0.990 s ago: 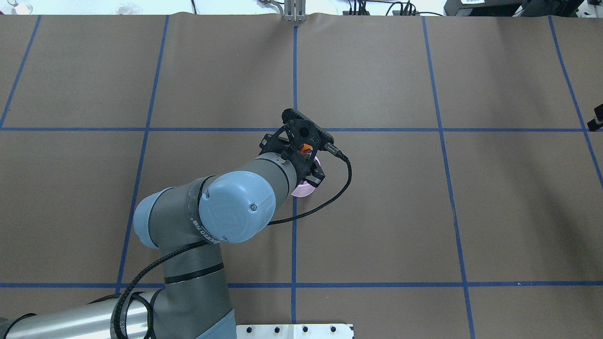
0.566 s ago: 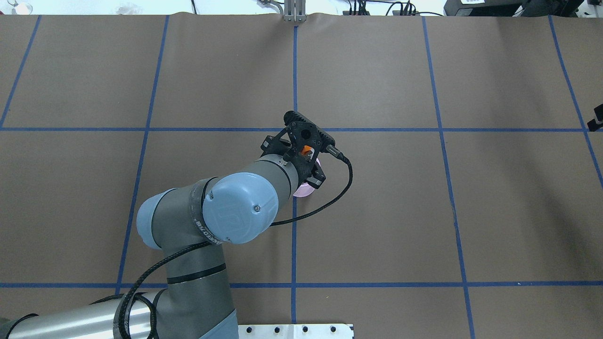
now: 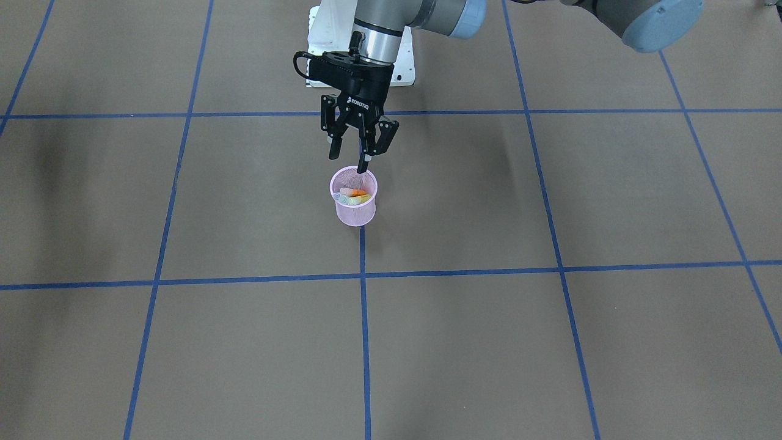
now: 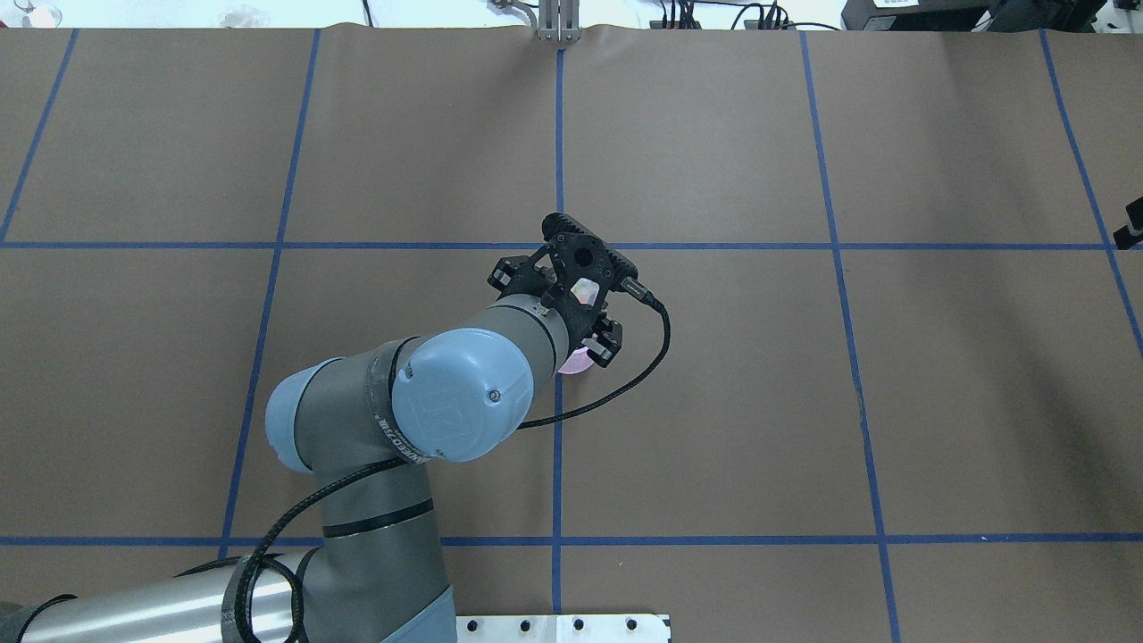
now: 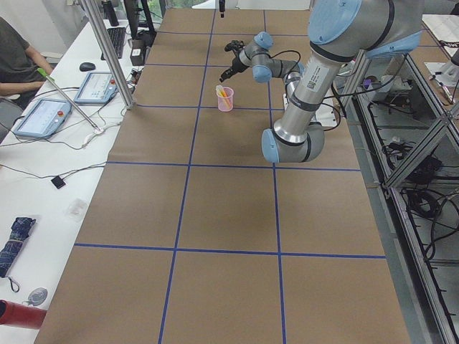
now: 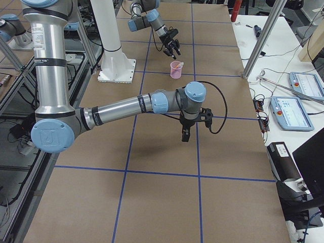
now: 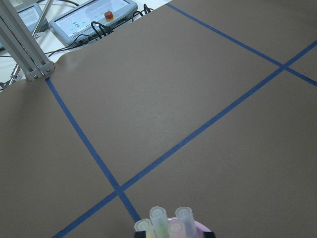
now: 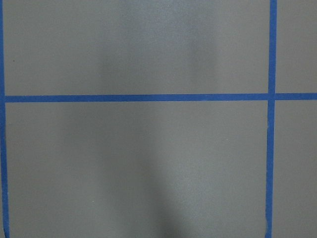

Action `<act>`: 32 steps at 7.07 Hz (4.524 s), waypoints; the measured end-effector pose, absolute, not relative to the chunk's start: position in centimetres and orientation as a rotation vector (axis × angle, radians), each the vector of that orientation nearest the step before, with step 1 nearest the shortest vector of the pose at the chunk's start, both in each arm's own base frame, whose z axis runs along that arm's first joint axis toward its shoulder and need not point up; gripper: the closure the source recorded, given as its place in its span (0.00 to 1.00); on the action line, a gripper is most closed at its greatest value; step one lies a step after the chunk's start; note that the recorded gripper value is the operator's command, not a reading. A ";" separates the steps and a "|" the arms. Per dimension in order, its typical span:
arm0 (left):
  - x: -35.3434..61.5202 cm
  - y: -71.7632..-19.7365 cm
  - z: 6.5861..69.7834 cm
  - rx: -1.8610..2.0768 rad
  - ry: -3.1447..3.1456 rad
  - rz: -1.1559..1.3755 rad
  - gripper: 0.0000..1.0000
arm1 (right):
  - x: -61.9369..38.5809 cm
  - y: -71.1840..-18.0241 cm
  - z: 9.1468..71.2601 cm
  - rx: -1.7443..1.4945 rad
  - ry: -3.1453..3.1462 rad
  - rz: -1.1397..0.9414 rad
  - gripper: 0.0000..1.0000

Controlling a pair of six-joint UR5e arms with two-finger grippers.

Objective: Collect pens into pen holder

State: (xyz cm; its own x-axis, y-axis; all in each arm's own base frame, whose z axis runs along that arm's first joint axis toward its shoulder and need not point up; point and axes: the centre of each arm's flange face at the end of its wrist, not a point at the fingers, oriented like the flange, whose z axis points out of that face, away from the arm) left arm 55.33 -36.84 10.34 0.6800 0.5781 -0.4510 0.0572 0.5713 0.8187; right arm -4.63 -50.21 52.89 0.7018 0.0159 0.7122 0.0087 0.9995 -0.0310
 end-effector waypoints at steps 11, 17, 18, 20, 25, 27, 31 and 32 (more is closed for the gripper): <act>10.3 -52.5 46.0 0.275 0.821 0.156 0.08 | -4.4 -50.8 52.5 0.066 -0.799 -0.023 0.00; 2.0 -54.7 57.1 0.003 0.894 -0.052 0.00 | 1.9 -50.7 59.9 0.102 -0.810 0.033 0.00; 1.6 -54.7 56.3 0.041 0.848 -0.044 0.00 | 2.0 -50.6 60.6 0.095 -0.813 0.035 0.00; 0.9 -54.9 56.5 0.099 0.724 0.016 0.00 | 2.0 -50.8 60.8 0.092 -0.830 0.033 0.00; 1.0 -54.8 57.5 0.042 0.710 0.025 0.00 | 1.7 -52.9 57.9 0.125 -0.860 0.025 0.00; 1.3 -52.6 59.0 -0.005 0.786 0.013 0.00 | 1.9 -51.9 59.7 0.099 -0.845 0.036 0.00; 0.7 -52.0 58.6 0.080 0.725 -0.003 0.00 | 3.9 -47.7 58.1 0.124 -0.866 0.055 0.00; 0.7 -51.4 60.0 0.070 0.724 -0.005 0.00 | 4.5 -47.5 57.8 0.128 -0.866 0.073 0.00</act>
State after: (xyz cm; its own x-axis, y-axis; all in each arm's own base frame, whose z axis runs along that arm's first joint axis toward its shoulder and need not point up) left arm 0.69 -51.44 60.01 0.7493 0.0201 -0.6620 0.0284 0.9976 0.0625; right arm 4.49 -47.46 57.79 0.6460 0.0125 0.7632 -0.1162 0.9898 0.0821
